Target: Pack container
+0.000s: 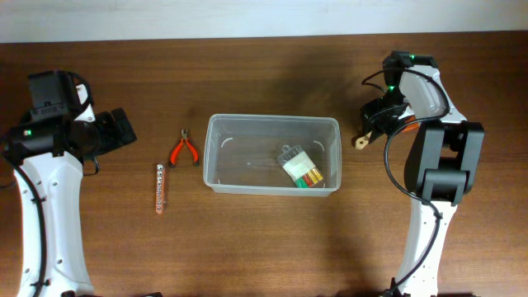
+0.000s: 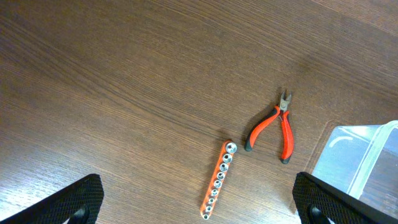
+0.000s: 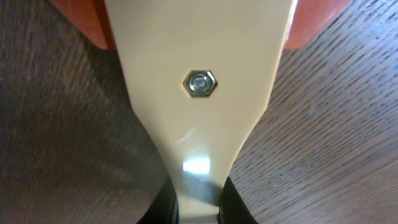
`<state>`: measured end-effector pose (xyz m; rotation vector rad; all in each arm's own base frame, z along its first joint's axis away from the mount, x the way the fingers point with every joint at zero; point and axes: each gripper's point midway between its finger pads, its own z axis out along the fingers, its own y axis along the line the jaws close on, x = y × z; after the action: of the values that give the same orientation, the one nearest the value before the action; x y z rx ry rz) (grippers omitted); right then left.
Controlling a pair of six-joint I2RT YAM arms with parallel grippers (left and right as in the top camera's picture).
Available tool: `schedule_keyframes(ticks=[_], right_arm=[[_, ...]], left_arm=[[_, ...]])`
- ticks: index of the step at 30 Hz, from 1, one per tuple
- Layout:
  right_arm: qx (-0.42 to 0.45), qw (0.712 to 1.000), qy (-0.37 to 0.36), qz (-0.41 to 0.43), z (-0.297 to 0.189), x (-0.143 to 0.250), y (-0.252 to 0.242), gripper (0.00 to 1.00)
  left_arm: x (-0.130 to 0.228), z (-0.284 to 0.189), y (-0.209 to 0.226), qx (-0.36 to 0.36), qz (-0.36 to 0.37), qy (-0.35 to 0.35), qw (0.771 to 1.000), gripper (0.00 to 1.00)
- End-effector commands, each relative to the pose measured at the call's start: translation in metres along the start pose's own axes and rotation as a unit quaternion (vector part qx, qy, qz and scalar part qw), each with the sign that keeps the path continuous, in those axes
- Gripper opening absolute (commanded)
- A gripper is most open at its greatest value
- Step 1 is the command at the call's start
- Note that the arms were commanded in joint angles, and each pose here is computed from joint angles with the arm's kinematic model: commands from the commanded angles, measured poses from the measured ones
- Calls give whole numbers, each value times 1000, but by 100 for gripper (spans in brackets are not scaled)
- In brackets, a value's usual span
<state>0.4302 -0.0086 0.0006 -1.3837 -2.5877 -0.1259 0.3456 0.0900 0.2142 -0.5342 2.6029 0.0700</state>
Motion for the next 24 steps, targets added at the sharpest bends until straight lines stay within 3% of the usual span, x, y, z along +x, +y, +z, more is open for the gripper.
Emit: schedule_keyframes(ticks=[1,14,24], right_arm=[[20,1000,-9,-14,7,-3,-6,4],[16,997,-13,-78,2,-3,-5,4],[20,989,-90,-118,-41,-19,-6,4]], left_arm=[[0,-6,0,5,-7,-7,1000,99],[0,-6,0,5,-7,-7,1000,99],[-1,-6,0,5,-7,-8,1000,99]])
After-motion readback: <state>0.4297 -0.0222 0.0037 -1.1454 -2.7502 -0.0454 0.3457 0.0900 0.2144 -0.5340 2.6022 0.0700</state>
